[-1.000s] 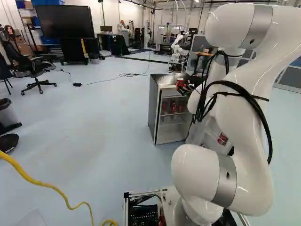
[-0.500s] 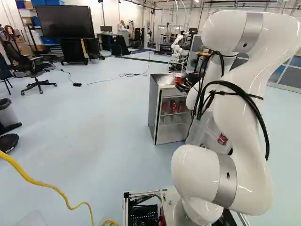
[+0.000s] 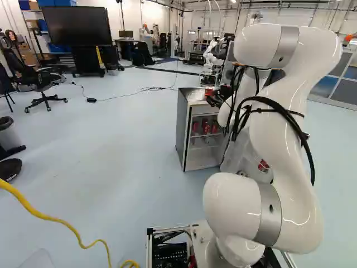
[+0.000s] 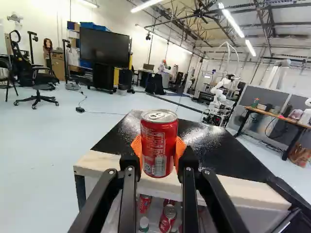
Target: Grab a drink from the fridge
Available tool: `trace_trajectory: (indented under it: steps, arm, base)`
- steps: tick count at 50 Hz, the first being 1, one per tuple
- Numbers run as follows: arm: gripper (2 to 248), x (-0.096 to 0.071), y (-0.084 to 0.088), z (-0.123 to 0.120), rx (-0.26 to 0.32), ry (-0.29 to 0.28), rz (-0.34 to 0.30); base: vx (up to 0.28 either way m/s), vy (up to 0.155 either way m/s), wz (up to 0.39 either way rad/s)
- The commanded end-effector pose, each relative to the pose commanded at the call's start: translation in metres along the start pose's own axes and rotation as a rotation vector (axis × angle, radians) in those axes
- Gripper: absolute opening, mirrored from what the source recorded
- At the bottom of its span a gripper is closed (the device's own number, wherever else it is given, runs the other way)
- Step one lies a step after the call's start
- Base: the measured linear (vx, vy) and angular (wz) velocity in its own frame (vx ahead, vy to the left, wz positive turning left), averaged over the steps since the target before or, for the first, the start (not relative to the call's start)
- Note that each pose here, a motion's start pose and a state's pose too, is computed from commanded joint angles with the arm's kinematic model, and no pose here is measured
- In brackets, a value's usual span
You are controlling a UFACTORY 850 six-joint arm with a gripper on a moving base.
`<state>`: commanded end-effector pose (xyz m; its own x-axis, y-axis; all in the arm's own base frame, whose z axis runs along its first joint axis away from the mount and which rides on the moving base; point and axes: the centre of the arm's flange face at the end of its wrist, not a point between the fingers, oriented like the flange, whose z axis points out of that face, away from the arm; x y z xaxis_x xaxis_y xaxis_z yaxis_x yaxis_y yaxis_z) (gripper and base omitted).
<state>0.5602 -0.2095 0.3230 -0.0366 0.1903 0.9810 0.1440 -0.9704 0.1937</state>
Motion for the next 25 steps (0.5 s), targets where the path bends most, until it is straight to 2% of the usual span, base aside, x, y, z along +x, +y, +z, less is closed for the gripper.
trace_trajectory:
  steps: [25]
  arm:
    - [88,-0.002,-0.004,0.025,-0.031,0.021,0.01]
  base:
    - [0.0,0.0,0.0]
